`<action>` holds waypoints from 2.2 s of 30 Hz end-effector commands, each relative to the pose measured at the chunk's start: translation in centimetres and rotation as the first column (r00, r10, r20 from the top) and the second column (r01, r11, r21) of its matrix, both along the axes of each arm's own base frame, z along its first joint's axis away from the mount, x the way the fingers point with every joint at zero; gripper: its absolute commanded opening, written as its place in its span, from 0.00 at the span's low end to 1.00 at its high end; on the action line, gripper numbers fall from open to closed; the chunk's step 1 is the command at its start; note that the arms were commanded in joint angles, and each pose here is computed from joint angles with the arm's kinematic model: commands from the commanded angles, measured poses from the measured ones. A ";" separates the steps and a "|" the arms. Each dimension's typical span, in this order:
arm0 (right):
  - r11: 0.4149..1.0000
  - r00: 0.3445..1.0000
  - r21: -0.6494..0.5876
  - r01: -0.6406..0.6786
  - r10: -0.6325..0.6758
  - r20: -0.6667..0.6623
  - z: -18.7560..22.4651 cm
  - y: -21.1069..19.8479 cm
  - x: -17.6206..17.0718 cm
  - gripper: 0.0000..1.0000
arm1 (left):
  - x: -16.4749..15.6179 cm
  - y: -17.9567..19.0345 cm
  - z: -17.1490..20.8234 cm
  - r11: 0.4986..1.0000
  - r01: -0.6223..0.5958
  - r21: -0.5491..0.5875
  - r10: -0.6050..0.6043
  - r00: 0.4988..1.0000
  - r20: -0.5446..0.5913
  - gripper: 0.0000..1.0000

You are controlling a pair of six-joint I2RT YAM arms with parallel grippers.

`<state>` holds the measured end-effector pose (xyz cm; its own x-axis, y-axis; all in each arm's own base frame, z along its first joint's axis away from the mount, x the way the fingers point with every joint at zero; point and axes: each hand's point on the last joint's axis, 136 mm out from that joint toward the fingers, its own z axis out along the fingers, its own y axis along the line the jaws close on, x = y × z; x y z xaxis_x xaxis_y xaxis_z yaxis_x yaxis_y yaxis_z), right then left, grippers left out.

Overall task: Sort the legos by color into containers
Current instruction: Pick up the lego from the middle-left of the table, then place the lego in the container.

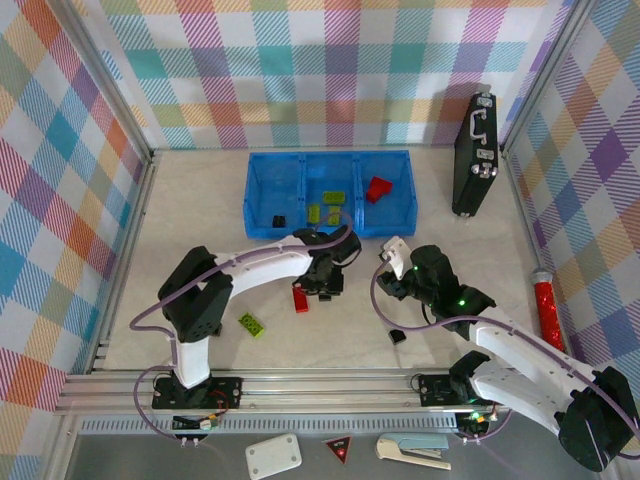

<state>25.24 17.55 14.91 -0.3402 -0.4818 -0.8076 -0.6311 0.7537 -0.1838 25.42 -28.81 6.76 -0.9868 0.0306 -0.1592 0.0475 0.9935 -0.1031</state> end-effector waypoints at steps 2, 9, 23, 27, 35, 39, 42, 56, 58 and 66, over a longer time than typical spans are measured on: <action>1.000 1.000 0.019 0.011 -0.011 0.003 1.4 0.2 0.4 0.52 | 2.3 2.9 3.6 1.000 0.012 0.021 -0.013 0.998 0.061 0.36; 1.000 1.000 0.010 0.015 -0.015 -0.010 2.0 0.1 0.3 0.52 | 6.6 7.6 5.8 0.999 -0.036 0.017 0.034 0.995 0.099 0.36; 0.999 0.997 -0.005 0.052 -0.053 -0.047 3.4 -1.3 -0.8 0.51 | 17.8 11.5 8.5 1.000 -0.016 0.004 0.015 0.972 0.234 0.36; 0.997 0.995 -0.020 0.073 -0.074 -0.059 3.5 -2.0 -1.3 0.51 | 20.8 12.1 7.8 1.000 -0.013 0.027 0.007 0.972 0.234 0.36; 0.996 0.994 -0.014 0.086 -0.086 -0.059 4.0 -2.6 -1.9 0.51 | 25.0 13.5 5.5 0.999 -0.037 0.025 0.031 0.973 0.227 0.36; 0.996 0.994 -0.020 0.082 -0.083 -0.064 3.9 -2.6 -1.9 0.51 | 26.2 13.5 4.1 0.999 -0.029 0.026 0.023 0.975 0.223 0.36; 0.996 0.994 -0.023 0.081 -0.082 -0.066 3.9 -2.6 -1.9 0.51 | 26.6 13.5 2.9 0.999 -0.028 0.028 0.022 0.979 0.203 0.36; 0.998 0.993 -0.019 0.066 -0.068 -0.100 3.3 -2.1 -2.1 0.53 | 26.0 13.1 -1.4 1.000 -0.007 0.020 0.004 0.995 0.103 0.41; 0.998 0.991 -0.020 0.066 -0.067 -0.113 3.1 -2.0 -2.1 0.55 | 25.9 13.1 -1.6 1.000 -0.008 0.020 0.006 0.995 0.097 0.43; 0.997 0.982 -0.025 0.067 -0.070 -0.173 2.2 -1.8 -2.4 0.59 | 25.8 13.0 0.1 1.000 -0.009 0.003 0.009 0.993 0.119 0.46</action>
<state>22.97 15.50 16.43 -0.4902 -0.4884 -0.7219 -0.6036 0.7877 -0.1231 51.60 -15.97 4.84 -0.9624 0.0226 -0.2705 0.0454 0.9959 -0.0784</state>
